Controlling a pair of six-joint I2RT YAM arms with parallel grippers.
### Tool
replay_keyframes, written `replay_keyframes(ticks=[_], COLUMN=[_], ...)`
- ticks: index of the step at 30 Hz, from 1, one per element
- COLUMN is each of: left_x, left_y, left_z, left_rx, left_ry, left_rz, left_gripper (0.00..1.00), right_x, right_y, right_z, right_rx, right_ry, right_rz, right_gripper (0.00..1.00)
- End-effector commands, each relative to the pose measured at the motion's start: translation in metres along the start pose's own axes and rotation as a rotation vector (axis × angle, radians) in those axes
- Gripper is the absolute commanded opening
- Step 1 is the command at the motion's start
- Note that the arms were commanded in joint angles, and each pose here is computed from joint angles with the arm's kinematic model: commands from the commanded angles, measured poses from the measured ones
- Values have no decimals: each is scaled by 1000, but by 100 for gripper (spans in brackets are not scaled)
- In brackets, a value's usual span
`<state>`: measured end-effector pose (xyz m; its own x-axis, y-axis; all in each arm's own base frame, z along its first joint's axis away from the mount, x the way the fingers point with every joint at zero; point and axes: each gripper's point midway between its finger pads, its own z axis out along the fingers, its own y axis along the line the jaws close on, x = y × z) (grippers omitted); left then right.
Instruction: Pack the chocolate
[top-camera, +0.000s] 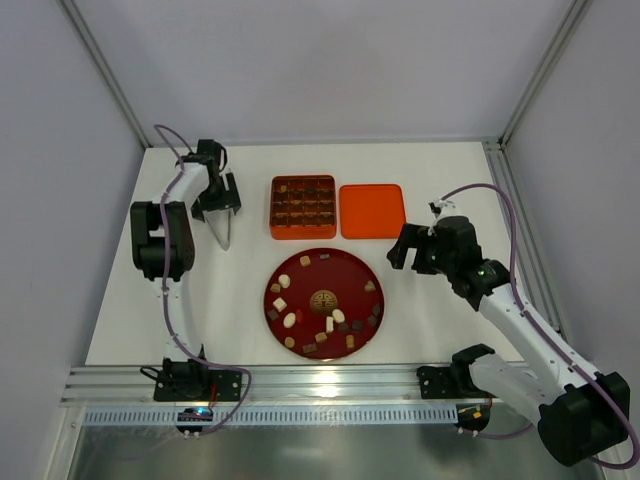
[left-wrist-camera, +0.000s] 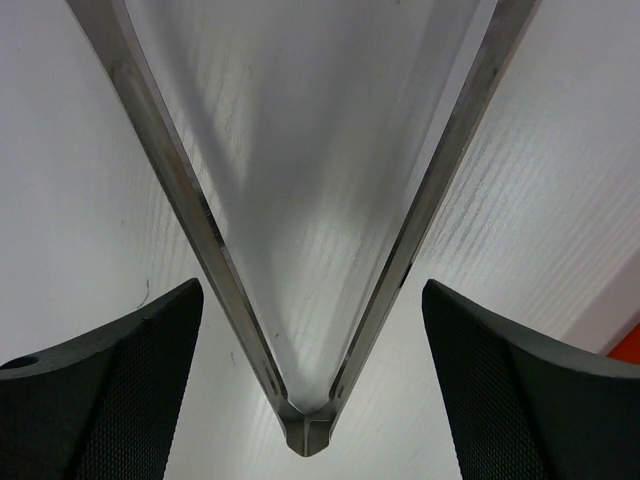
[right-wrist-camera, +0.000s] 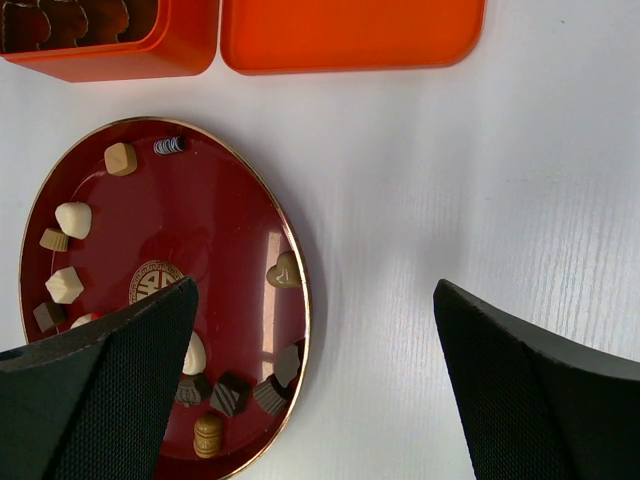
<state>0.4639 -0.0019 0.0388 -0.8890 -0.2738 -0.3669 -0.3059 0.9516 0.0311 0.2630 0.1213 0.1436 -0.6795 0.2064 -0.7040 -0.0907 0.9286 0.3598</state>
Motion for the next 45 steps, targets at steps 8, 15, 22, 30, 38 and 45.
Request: replay_keyframes(ticks=[8, 15, 22, 30, 38, 45], left_x=[-28, -59, -57, 19, 73, 92], left_y=[2, 3, -27, -105, -178, -221], left_z=[-41, -102, -174, -220, -267, -271], left_rx=[23, 57, 225, 422, 712, 785], left_ry=[-97, -221, -328, -325, -255, -203], left_rz=[5, -29, -40, 113, 226, 297], left_gripper=[95, 94, 94, 93, 93, 93], right_x=[-13, -28, -56, -100, -121, -109], right_y=[3, 4, -1, -39, -70, -85], right_z=[1, 2, 16, 88, 161, 193], right_rx=[-8, 21, 102, 207, 211, 238], right_ry=[-35, -54, -75, 20, 155, 231], right_rz=[-16, -17, 10, 51, 95, 101], right_gripper=[100, 100, 100, 86, 67, 53])
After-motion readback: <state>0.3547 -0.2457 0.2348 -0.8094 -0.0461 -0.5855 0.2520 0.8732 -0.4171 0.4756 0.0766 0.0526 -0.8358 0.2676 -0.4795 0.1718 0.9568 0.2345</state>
